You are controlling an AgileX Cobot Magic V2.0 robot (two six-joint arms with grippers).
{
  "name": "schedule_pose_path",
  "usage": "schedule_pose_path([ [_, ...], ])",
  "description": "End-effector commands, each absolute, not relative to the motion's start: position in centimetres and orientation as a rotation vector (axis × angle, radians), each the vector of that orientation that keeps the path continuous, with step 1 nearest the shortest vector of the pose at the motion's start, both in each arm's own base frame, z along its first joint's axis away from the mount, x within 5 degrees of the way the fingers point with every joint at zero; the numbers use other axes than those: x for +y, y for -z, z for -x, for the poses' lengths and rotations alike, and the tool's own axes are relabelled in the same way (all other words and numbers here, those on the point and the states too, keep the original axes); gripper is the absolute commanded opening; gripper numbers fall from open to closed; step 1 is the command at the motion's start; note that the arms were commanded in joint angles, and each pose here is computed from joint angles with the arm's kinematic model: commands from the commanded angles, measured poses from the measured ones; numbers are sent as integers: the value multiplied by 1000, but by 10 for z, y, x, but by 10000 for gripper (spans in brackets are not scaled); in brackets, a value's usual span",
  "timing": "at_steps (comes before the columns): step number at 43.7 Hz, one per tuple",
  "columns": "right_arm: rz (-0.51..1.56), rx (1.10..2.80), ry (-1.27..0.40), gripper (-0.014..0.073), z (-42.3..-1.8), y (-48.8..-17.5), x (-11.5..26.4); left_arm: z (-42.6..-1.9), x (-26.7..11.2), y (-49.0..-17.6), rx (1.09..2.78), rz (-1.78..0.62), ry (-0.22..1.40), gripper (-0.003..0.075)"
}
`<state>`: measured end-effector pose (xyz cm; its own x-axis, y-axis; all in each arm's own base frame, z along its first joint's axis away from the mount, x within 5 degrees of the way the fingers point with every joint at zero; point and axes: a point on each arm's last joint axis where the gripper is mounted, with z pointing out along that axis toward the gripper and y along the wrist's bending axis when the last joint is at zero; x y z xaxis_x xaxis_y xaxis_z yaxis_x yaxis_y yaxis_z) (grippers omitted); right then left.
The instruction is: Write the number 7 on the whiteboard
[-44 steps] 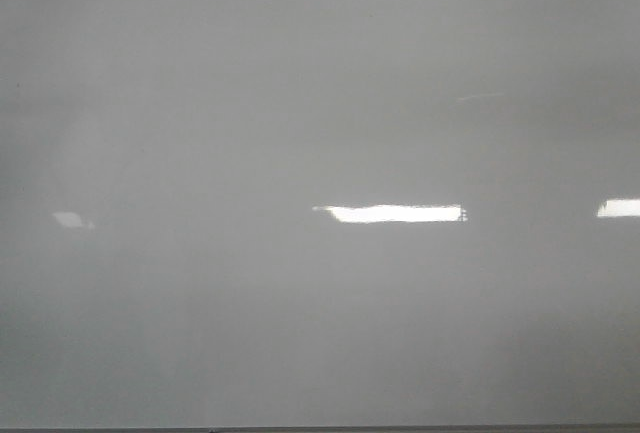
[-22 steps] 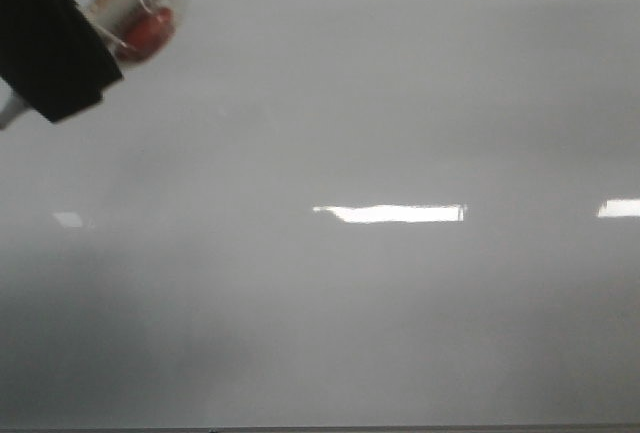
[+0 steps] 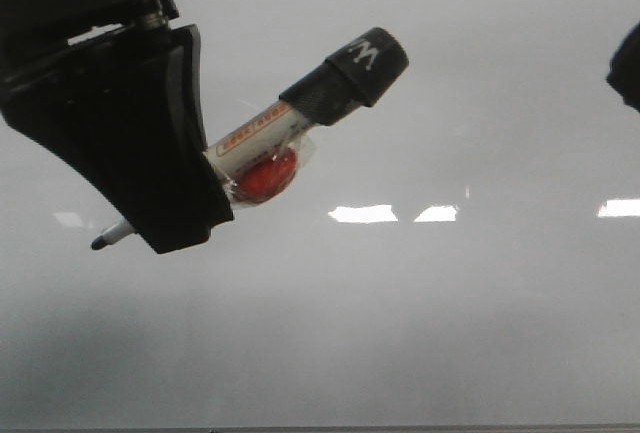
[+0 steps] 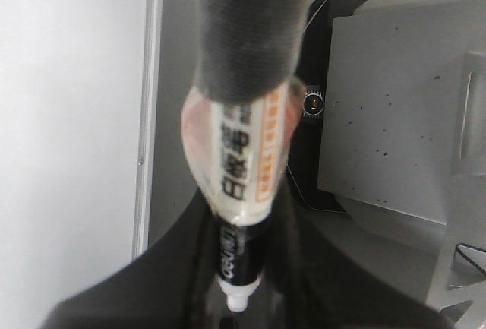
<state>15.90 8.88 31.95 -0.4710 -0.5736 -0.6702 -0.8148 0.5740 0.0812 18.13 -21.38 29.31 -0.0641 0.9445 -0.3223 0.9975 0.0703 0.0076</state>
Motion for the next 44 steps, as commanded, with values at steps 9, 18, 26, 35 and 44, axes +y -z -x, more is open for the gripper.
schedule_pose_path([
  [9, 1400, 1942, -591, 540, -167, -351, 135, -179, -217, -312, 1994, -1941, 329, -20],
  [18, 1482, 1895, -609, 540, -178, -347, 161, -182, -219, -313, 1974, -1917, 324, -20],
  [26, 1521, 1869, -619, 540, -181, -339, 180, -182, -219, -314, 1968, -1908, 323, -20],
  [35, 1509, 1865, -644, 505, -182, -338, 186, -182, -219, -314, 1968, -1908, 322, -20],
  [44, 1505, 1864, -643, 329, -183, -338, 186, -182, -220, -314, 1967, -1907, 322, -20],
])
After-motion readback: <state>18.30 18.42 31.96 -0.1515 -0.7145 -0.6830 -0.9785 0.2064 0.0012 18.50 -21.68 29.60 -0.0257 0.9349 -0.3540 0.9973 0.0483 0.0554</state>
